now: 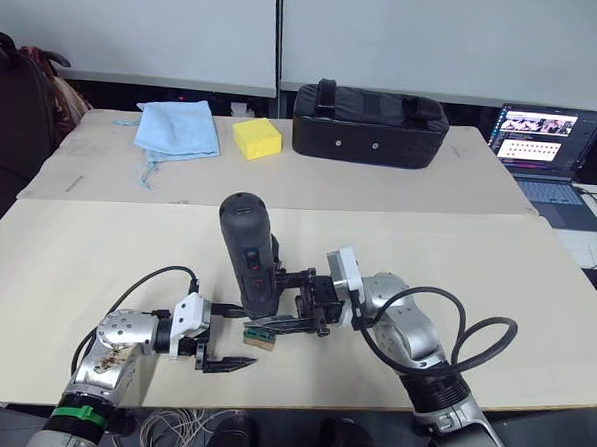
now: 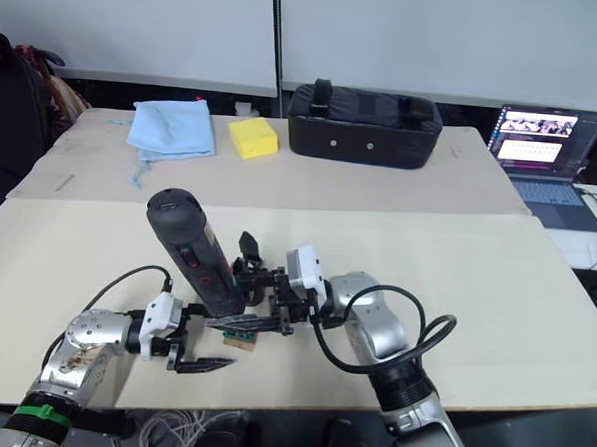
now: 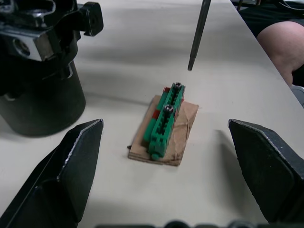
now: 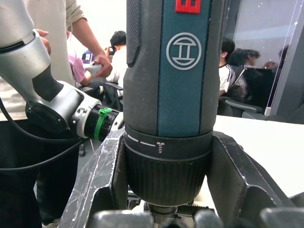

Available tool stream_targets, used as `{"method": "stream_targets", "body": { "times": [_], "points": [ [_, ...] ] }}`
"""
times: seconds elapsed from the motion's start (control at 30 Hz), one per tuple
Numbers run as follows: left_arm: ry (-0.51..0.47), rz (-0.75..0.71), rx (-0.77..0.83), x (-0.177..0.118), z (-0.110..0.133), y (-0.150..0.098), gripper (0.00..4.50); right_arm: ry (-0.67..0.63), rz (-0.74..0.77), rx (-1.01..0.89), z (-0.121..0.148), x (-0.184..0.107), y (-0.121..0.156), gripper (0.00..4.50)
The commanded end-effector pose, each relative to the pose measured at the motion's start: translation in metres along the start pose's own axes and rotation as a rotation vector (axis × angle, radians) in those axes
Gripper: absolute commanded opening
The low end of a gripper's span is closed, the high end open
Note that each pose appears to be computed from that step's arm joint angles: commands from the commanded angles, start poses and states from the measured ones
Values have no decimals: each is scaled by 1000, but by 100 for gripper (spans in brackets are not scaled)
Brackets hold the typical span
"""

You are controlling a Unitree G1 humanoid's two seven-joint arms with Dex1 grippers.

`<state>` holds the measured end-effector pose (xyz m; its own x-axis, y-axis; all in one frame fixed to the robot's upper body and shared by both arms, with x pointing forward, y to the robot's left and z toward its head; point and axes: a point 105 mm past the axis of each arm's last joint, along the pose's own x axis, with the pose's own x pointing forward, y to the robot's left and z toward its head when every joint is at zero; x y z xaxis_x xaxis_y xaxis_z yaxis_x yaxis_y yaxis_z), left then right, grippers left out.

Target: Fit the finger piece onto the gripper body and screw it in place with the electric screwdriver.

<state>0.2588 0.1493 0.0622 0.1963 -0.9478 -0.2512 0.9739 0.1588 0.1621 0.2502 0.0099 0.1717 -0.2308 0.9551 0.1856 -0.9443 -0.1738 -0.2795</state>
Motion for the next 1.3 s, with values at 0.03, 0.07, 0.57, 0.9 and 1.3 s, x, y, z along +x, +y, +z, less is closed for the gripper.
{"method": "stream_targets", "body": {
  "times": [0.03,0.07,0.57,0.9,1.3],
  "points": [
    [-6,-38,5,10,1,-5,450,-34,13,-70,14,3,-3,190],
    [-6,-39,6,11,2,-5,450,-31,14,-70,14,3,-4,190],
    [10,-47,-4,10,0,-9,450,-13,20,-65,10,1,-4,190],
    [16,-48,-7,11,-2,-9,450,-5,19,-61,6,1,-5,190],
    [22,-43,-12,10,-2,-9,450,3,24,-52,2,2,-2,190]
  ]
}}
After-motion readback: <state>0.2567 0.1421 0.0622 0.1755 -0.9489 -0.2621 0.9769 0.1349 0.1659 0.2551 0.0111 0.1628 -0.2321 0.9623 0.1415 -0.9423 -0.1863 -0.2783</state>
